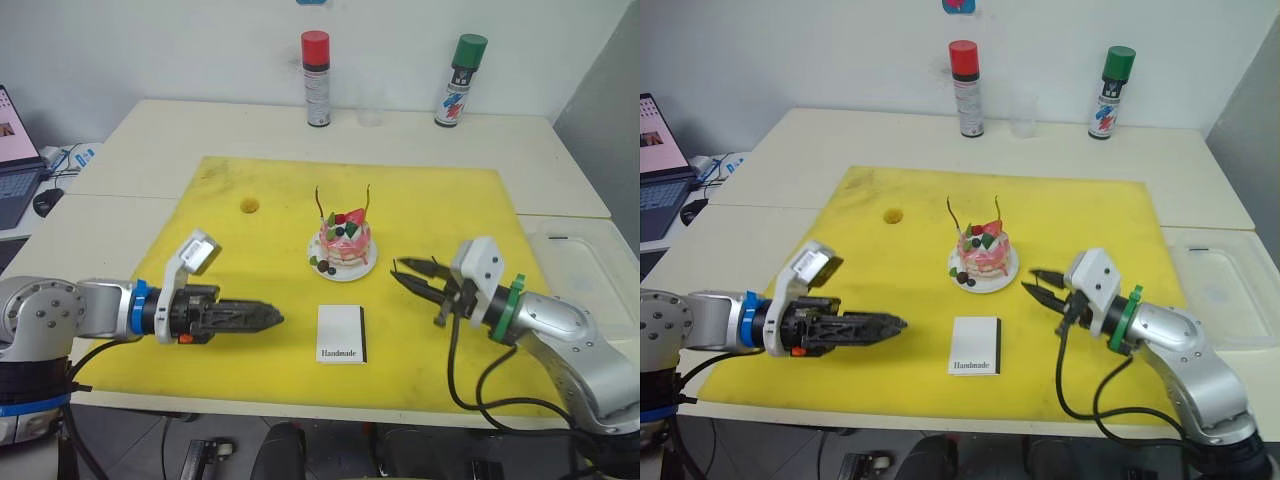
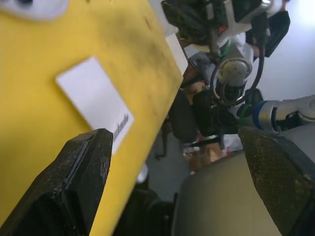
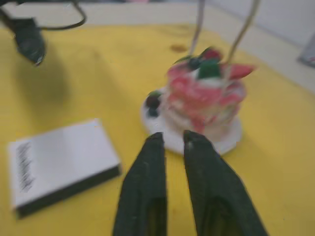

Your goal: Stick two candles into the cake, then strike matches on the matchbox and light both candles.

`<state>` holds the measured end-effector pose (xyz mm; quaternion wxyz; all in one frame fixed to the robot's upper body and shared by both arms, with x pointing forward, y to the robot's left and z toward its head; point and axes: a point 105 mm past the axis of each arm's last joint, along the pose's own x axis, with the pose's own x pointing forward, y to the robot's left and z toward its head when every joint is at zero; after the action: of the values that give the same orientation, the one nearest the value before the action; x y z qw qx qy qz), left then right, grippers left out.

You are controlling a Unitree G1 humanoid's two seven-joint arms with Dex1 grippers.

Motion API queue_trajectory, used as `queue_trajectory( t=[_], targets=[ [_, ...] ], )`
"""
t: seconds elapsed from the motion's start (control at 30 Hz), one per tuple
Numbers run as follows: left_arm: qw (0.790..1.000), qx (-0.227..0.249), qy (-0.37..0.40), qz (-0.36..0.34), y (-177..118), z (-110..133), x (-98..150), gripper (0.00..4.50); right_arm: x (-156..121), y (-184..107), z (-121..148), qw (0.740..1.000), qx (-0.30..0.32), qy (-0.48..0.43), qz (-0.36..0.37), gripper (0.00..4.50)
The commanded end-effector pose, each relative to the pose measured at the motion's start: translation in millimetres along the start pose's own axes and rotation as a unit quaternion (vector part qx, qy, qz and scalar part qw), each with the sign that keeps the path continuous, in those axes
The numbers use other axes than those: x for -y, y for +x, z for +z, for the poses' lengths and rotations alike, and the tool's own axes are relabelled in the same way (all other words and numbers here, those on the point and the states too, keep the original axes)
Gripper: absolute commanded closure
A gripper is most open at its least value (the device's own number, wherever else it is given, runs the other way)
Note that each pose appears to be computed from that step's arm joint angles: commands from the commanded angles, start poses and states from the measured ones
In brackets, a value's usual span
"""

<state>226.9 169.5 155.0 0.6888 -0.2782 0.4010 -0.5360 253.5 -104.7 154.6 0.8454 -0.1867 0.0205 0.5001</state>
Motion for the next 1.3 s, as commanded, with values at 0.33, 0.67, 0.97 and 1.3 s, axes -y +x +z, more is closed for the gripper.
queue_trajectory(
  t=[0.33, 0.67, 0.97, 1.3],
  targets=[
    [0.998, 0.011, -0.052, -0.016, 38.3, 0.3, -20.1, 0.00, -15.5, 8.5, -13.4, 0.992, -0.083, -0.028, 0.091, 4.47],
    [0.998, 0.007, -0.060, -0.018, 58.6, -2.7, -25.2, 0.00, -21.7, 20.3, -26.4, 0.984, -0.118, -0.029, 0.127, 4.47],
    [0.998, 0.016, -0.062, -0.018, 70.3, 4.6, -29.4, 0.00, -25.8, 28.7, -44.1, 0.978, -0.151, -0.026, 0.138, 4.47],
    [0.998, 0.001, -0.065, -0.009, 79.8, 2.5, -34.0, 0.00, -28.5, 44.5, -45.4, 0.979, -0.139, -0.030, 0.144, 4.47]
  ],
)
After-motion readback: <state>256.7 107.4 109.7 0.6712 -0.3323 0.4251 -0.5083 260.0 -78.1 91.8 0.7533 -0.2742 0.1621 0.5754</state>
